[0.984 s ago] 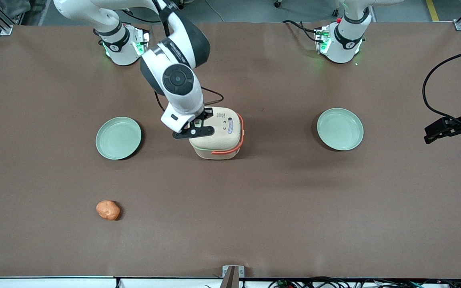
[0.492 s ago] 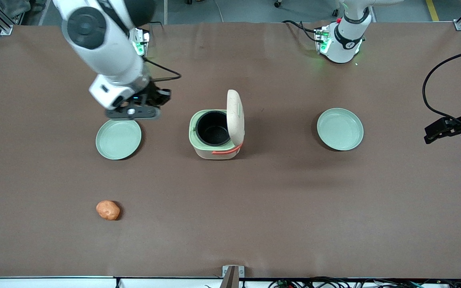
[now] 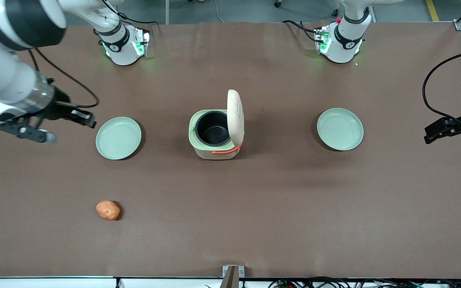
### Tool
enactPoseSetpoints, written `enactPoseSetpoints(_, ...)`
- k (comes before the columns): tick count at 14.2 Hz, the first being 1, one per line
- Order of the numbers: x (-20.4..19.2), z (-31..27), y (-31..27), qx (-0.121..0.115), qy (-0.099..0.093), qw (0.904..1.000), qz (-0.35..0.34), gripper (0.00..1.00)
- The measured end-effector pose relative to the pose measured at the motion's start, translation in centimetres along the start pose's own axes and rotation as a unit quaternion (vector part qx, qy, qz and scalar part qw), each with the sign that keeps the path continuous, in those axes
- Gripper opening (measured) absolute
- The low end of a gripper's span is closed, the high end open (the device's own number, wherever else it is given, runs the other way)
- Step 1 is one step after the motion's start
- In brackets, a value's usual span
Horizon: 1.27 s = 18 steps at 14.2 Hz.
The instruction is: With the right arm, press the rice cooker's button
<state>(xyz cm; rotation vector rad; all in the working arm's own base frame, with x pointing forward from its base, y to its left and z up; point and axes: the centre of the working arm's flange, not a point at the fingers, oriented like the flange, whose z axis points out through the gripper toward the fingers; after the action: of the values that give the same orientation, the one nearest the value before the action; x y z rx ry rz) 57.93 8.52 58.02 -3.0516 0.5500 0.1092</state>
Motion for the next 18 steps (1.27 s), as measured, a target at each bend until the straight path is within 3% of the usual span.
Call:
enactPoseSetpoints(3, 0.7, -2.3, 2.6, -0.031, 0.039, 0.9988, -0.001, 0.73)
enactPoseSetpoints(6, 1.2, -4.0, 4.5, -0.033, 0.051, 0.9976, -0.032, 1.00)
enactPoseSetpoints(12, 2.5, -6.4, 13.3, -0.033, 0.044, 0.9926, -0.108, 1.00)
enactPoseSetpoints(18, 2.7, -6.8, 14.0, -0.031, 0.054, 0.9907, -0.121, 1.00)
